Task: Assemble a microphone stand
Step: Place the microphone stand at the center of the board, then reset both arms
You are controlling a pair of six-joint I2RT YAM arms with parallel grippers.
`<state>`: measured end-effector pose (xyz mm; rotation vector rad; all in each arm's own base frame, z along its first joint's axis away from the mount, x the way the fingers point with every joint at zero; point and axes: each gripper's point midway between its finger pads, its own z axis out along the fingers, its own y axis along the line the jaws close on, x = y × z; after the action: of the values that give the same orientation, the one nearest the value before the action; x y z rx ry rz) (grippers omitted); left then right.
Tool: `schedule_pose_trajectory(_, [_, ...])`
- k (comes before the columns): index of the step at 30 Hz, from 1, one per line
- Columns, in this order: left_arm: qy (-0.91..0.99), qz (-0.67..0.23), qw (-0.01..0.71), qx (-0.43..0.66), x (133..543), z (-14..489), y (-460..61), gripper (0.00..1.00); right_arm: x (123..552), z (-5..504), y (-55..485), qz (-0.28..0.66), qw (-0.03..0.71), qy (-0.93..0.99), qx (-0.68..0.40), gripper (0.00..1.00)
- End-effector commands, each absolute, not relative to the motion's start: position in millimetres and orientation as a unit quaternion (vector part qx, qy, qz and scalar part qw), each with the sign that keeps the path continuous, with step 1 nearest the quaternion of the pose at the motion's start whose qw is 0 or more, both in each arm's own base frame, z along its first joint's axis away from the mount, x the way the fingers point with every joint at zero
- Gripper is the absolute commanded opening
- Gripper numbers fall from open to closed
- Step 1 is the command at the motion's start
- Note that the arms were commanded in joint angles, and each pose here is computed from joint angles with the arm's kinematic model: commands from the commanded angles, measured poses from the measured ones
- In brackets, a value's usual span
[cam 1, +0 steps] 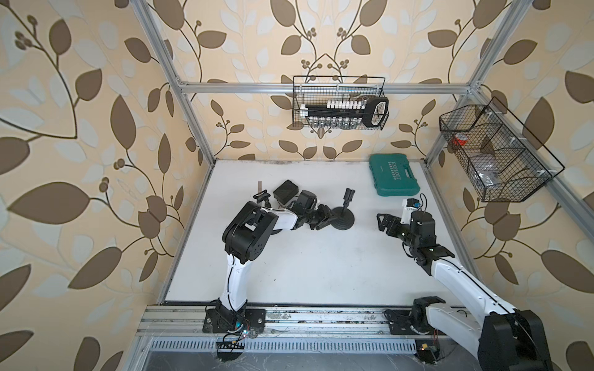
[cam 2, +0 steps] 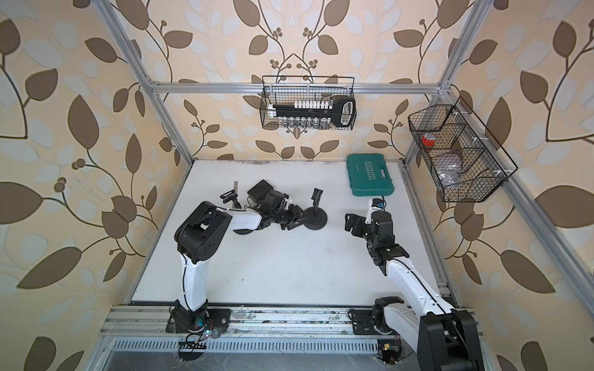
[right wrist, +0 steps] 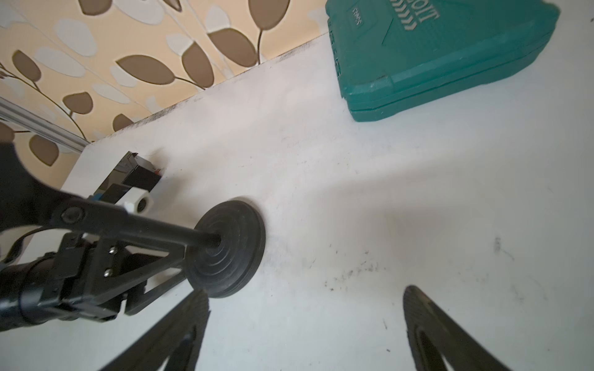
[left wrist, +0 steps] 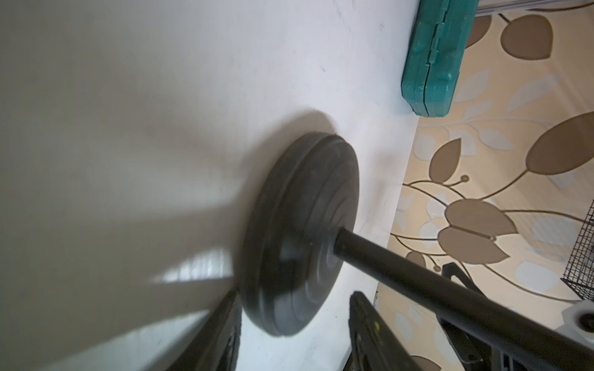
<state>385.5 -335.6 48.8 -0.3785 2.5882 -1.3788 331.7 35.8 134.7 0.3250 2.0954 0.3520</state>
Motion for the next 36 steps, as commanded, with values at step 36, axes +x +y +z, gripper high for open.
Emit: schedule_pose_trajectory(36, [0.855, 0.052, 0.51, 0.076, 310, 149, -84, 0.92, 382, 102, -11, 0.034, 0.586, 0.81, 0.016, 0.94])
